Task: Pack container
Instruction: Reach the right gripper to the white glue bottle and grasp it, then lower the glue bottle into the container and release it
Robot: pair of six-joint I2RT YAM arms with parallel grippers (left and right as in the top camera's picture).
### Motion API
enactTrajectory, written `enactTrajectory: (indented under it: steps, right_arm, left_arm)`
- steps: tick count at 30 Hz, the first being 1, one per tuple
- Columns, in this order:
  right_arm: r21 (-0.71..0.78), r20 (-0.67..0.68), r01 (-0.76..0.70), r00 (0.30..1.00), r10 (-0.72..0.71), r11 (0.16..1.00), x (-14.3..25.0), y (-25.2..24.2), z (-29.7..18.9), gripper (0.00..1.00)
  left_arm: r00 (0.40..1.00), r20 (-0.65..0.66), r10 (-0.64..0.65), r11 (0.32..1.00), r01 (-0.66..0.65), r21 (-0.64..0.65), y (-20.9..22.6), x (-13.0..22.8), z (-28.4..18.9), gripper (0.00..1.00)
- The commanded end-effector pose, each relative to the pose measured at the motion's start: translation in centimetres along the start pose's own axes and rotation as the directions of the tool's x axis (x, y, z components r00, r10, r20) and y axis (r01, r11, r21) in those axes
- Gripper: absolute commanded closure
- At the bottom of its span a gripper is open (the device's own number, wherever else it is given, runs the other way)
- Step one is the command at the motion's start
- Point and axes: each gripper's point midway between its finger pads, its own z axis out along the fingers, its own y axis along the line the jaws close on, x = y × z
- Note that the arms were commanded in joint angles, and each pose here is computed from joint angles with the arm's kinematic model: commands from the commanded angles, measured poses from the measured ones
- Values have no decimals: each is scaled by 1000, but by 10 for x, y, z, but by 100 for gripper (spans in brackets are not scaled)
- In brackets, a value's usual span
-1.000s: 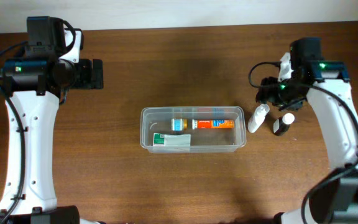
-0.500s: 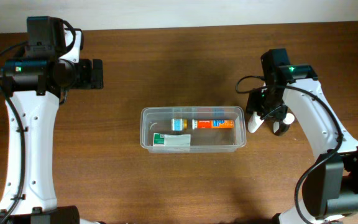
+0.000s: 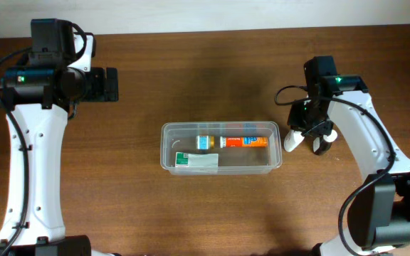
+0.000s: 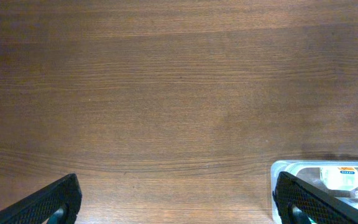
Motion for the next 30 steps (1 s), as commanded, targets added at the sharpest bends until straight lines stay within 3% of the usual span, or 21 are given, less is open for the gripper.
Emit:
enactTrajectory:
  steps: [1,8,11,15,20,30]
  right_arm:
    - [14,2,25,1000,-25,1000,3,-4,-6,80]
    - [-36,140,57,989,-52,998,-5,0,-99,86]
    - [-72,230,149,965,-129,986,19,13,-168,89]
    - [-162,273,260,939,-210,952,63,47,-202,89]
    - [-183,220,299,941,-258,936,90,75,-191,92]
    - [-134,103,234,970,-222,963,96,89,-90,92]
  left_arm:
    - [999,30,-11,1000,10,4,1,-4,-10,0]
    - [999,30,-11,1000,10,4,1,-4,-10,0]
    - [999,30,-11,1000,10,4,1,-4,-10,0]
    - [999,30,-11,1000,10,4,1,-4,-10,0]
    - [999,30,-11,1000,10,4,1,-4,-10,0]
    - [999,30,-11,1000,10,4,1,-4,-10,0]
